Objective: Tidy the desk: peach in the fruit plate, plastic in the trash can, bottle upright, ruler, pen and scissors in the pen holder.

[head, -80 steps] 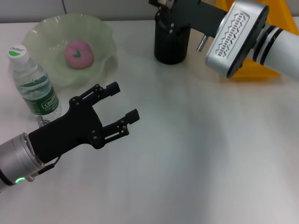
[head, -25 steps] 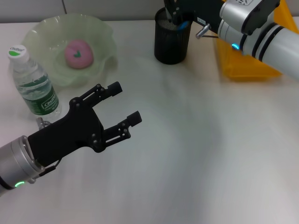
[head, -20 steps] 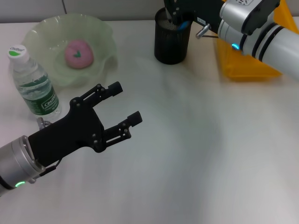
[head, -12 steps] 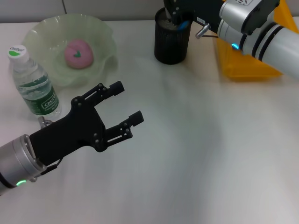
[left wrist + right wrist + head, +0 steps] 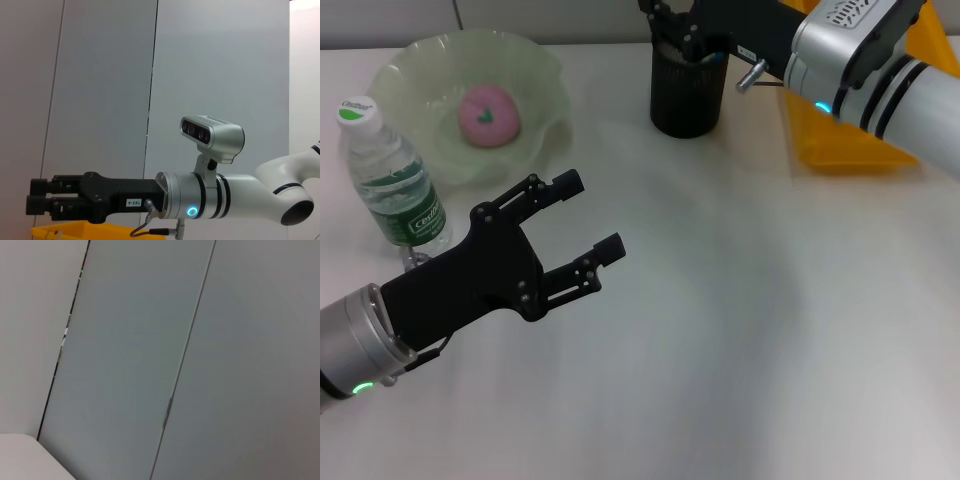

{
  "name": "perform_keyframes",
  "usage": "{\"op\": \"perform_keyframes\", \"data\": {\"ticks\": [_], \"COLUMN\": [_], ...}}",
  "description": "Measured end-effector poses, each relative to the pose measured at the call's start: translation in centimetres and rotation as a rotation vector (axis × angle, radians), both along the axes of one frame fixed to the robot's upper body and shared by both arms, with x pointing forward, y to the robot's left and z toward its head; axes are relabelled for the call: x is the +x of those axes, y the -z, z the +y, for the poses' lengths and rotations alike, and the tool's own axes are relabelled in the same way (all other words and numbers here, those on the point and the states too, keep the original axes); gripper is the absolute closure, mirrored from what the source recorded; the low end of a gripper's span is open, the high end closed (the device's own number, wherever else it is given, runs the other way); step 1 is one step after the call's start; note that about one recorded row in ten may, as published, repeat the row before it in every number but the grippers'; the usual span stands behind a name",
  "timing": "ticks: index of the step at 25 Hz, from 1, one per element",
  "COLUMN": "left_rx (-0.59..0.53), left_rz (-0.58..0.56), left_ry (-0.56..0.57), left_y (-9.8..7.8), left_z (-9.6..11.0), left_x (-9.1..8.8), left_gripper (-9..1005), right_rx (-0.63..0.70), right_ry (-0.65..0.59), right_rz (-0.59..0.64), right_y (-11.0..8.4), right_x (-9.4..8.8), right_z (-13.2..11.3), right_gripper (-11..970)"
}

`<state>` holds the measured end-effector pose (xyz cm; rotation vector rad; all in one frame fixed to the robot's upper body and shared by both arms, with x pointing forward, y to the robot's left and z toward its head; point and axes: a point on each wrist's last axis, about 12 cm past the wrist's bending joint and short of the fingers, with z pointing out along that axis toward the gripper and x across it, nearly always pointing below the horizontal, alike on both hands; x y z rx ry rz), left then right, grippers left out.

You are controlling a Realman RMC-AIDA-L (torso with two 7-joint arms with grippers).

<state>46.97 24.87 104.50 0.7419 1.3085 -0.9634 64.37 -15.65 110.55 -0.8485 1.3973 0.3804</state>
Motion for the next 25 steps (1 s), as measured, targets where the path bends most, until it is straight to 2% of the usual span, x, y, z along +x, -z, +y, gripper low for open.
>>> {"op": "perform_keyframes", "data": {"ticks": [4, 7, 16, 18, 19, 22, 23, 24, 25], "left_rx": [0.003, 0.003, 0.006, 0.007, 0.008, 0.014, 0.017, 0.018, 0.019], "left_rz": [-0.002, -0.002, -0.001, 0.000, 0.002, 0.007, 0.009, 0.010, 0.011], "left_ry": [-0.001, 0.000, 0.005, 0.004, 0.005, 0.004, 0.004, 0.003, 0.003], "left_y": [0.0, -0.1, 0.0, 0.1, 0.1, 0.2, 0.3, 0.3, 0.3], "left_z": [0.1, 0.1, -0.1, -0.1, -0.2, -0.2, -0.2, -0.2, -0.2], "left_x": [0.1, 0.1, 0.0, 0.0, 0.0, 0.0, 0.0, 0.0, 0.0], "left_gripper": [185, 185, 185, 185, 185, 185, 185, 185, 185], "right_rx": [0.010, 0.015, 0.147, 0.251, 0.251, 0.379, 0.442, 0.442, 0.467], "right_ry": [-0.013, -0.021, -0.033, -0.060, -0.060, -0.082, -0.104, -0.104, -0.127], "right_rz": [-0.008, -0.010, 0.010, 0.030, 0.030, 0.075, 0.098, 0.098, 0.105], "right_y": [-0.1, 0.0, 0.6, 0.6, 0.6, 0.6, 0.8, 0.8, 0.8], "right_x": [-0.2, -0.3, -2.2, -3.6, -3.6, -5.2, -6.7, -6.7, -7.6], "right_z": [0.0, 0.1, -1.6, -3.1, -3.1, -5.4, -6.9, -6.9, -7.6], "right_gripper": [457, 237, 216, 208, 202, 183, 177, 171, 165]}}
